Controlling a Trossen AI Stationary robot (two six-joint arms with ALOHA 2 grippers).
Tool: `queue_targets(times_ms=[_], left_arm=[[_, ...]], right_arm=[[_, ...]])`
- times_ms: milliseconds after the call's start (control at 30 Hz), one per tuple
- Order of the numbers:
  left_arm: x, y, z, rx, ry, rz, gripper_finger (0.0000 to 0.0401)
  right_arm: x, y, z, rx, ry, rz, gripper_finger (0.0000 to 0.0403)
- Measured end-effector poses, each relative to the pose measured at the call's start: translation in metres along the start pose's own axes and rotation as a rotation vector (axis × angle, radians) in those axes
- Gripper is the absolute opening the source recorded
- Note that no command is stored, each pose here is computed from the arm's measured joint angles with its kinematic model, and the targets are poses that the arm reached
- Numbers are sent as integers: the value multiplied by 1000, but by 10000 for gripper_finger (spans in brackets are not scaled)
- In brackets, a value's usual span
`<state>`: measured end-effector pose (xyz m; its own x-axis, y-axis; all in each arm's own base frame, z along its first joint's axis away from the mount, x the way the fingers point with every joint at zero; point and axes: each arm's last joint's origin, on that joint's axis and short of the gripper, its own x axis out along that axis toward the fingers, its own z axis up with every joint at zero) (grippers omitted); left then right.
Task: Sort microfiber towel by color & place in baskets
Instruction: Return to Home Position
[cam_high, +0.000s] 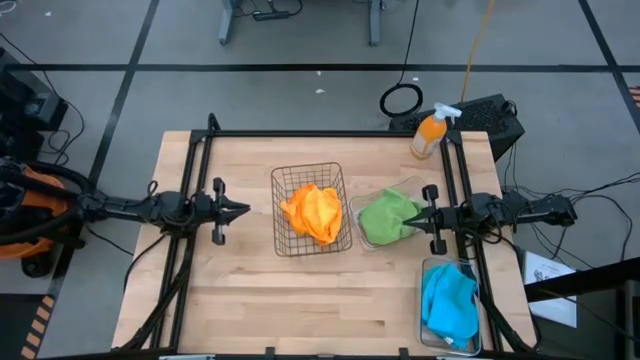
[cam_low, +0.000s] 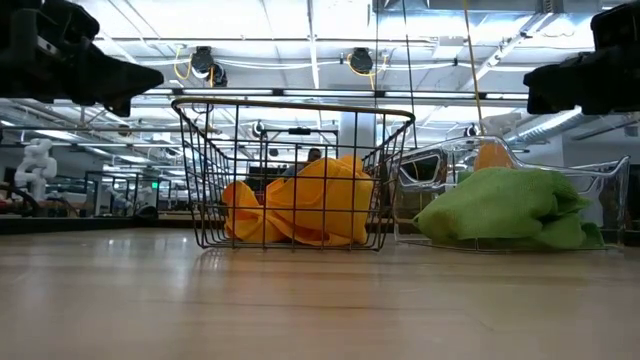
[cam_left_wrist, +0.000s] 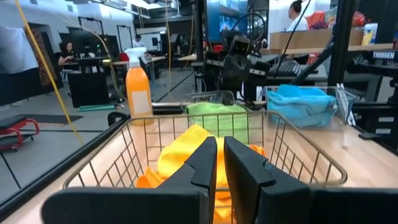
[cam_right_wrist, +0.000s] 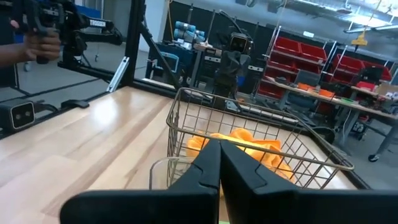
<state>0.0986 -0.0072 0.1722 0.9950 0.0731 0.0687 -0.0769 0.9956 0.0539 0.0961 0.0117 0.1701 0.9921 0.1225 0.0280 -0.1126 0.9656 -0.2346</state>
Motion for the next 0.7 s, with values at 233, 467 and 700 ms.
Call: queue_targets(times_ms=[233, 467, 700], left_arm=[[-2, 0, -1, 18, 3, -11, 38], [-2, 1, -2, 24, 16, 11, 38], [-2, 7, -3, 50, 22, 87, 38]], right_arm=[[0, -3, 1, -15, 8, -85, 0], [0, -3, 1, -13, 8, -106, 0], [0, -3, 1, -11, 9, -106, 0]])
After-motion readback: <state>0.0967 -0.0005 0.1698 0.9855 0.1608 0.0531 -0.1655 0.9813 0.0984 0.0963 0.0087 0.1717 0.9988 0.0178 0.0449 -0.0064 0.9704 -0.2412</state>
